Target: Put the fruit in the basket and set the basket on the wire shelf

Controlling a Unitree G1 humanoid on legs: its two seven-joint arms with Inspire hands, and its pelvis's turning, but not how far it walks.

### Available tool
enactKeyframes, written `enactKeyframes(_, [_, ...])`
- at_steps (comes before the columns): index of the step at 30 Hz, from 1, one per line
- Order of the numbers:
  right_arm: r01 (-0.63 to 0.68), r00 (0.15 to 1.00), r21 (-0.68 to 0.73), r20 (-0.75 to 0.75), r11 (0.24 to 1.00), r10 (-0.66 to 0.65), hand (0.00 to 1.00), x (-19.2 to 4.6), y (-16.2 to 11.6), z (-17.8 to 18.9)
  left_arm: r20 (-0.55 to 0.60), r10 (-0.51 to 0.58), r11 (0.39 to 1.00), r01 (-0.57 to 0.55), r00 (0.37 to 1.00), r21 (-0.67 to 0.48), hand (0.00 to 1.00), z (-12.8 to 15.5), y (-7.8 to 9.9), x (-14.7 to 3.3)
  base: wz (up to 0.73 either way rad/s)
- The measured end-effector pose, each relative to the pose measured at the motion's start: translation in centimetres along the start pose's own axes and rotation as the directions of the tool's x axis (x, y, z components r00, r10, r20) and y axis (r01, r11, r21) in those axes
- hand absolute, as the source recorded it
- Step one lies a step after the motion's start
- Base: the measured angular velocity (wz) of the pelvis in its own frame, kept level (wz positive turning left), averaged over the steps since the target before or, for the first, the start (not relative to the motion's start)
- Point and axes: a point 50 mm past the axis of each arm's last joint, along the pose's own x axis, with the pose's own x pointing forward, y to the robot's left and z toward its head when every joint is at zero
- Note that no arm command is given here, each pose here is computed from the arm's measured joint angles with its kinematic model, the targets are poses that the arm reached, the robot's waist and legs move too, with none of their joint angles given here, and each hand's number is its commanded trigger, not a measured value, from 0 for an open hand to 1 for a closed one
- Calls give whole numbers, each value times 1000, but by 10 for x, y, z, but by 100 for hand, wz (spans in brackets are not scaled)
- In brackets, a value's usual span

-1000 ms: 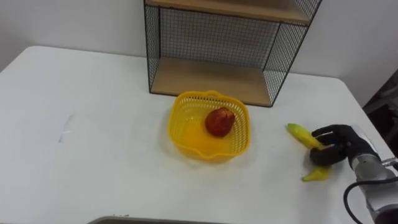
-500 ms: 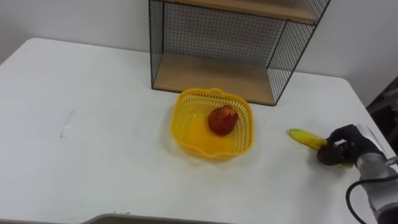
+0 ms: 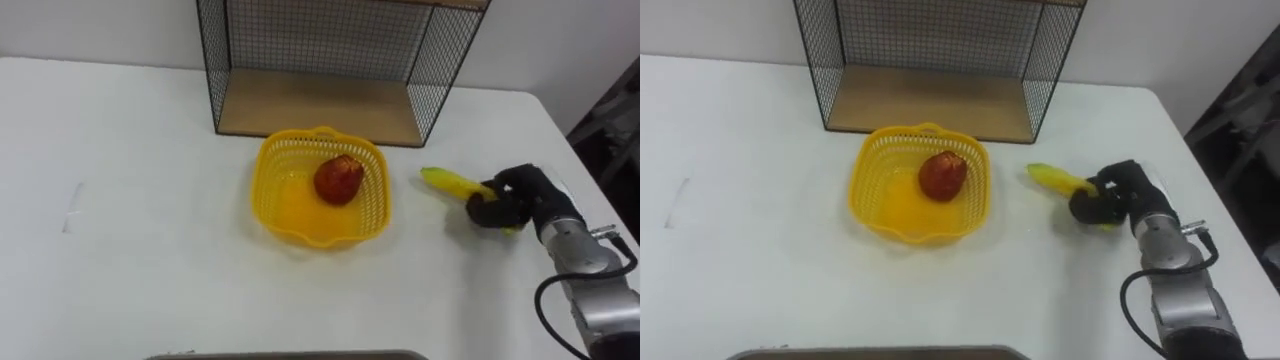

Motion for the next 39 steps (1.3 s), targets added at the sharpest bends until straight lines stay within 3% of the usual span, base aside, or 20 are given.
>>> enactKeyframes(10, [10,956,83,292,997,-34,100,-12,-4,66,-20,1,1000,-1,1000,3,0,-9,-13,-3,2])
enactKeyframes(23, [-19,920,117,391,993,-28,100,-20,-1,89,-18,0,1000,0,1000,15,0,-9,-14,-4,0])
enactKeyframes(31, [-190,885,5,434,982,169,100,-24,25,99,-4,16,999,-16,1000,29,0,-5,-14,-3,-2])
enactKeyframes(39, [-259,866,-49,430,965,254,100,-25,34,99,6,18,999,-18,1000,32,0,-1,-13,-3,-1])
